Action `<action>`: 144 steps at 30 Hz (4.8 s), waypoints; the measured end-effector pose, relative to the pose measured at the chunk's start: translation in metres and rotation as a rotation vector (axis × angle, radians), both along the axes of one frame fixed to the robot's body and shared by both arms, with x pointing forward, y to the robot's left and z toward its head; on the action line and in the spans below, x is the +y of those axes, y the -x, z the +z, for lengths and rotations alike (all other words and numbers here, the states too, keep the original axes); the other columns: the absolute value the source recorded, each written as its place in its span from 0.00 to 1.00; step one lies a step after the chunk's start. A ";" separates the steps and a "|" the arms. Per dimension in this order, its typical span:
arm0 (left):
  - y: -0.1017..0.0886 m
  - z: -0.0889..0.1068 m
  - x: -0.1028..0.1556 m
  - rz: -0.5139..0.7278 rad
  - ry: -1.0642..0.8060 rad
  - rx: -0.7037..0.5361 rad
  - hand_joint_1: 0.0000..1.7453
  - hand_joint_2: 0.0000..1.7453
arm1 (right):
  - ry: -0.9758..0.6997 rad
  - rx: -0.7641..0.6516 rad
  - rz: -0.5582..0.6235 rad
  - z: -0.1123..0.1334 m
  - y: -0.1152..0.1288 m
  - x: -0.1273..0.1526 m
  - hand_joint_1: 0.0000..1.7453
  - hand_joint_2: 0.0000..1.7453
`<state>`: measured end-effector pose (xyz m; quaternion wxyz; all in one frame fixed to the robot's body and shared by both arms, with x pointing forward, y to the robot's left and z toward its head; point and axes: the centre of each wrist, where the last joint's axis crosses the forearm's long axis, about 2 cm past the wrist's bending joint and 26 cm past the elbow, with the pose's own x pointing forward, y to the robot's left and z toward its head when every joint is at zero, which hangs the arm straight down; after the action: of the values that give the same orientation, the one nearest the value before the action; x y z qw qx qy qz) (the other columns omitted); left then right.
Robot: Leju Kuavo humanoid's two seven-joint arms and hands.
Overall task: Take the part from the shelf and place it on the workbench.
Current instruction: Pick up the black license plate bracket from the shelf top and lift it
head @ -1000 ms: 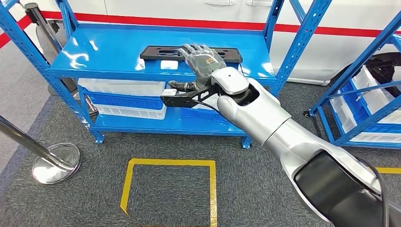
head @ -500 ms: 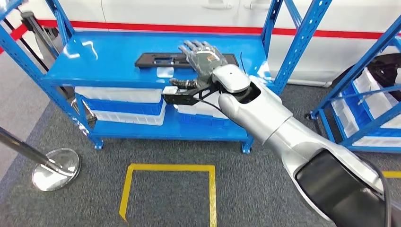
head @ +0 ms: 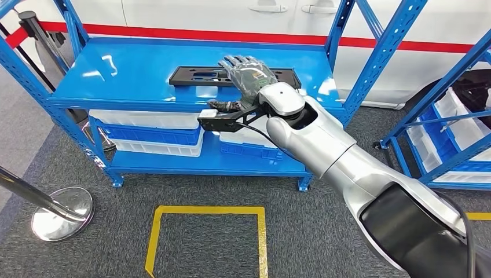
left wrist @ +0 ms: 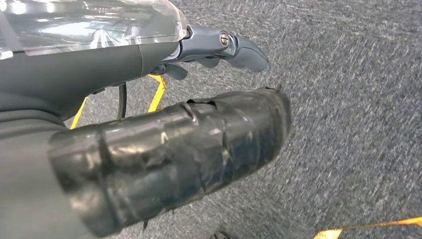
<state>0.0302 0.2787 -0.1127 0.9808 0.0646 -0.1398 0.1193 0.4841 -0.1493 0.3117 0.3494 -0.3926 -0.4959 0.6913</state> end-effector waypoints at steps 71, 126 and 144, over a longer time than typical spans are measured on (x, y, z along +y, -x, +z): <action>-0.002 0.000 -0.003 -0.034 0.003 -0.008 0.00 0.00 | 0.051 0.087 -0.085 -0.044 -0.003 -0.056 0.00 0.00; -0.011 0.002 -0.017 -0.099 0.012 -0.048 0.00 0.00 | 0.161 0.167 0.216 -0.076 0.039 0.044 0.00 0.00; -0.010 0.002 -0.027 -0.109 0.030 -0.036 0.00 0.00 | 0.158 0.188 0.270 -0.078 0.049 0.065 0.00 0.00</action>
<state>0.0399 0.2519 -0.1103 0.9841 0.0400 -0.1588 0.0689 0.4353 -0.0843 0.2341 0.2662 -0.2822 -0.4537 0.8023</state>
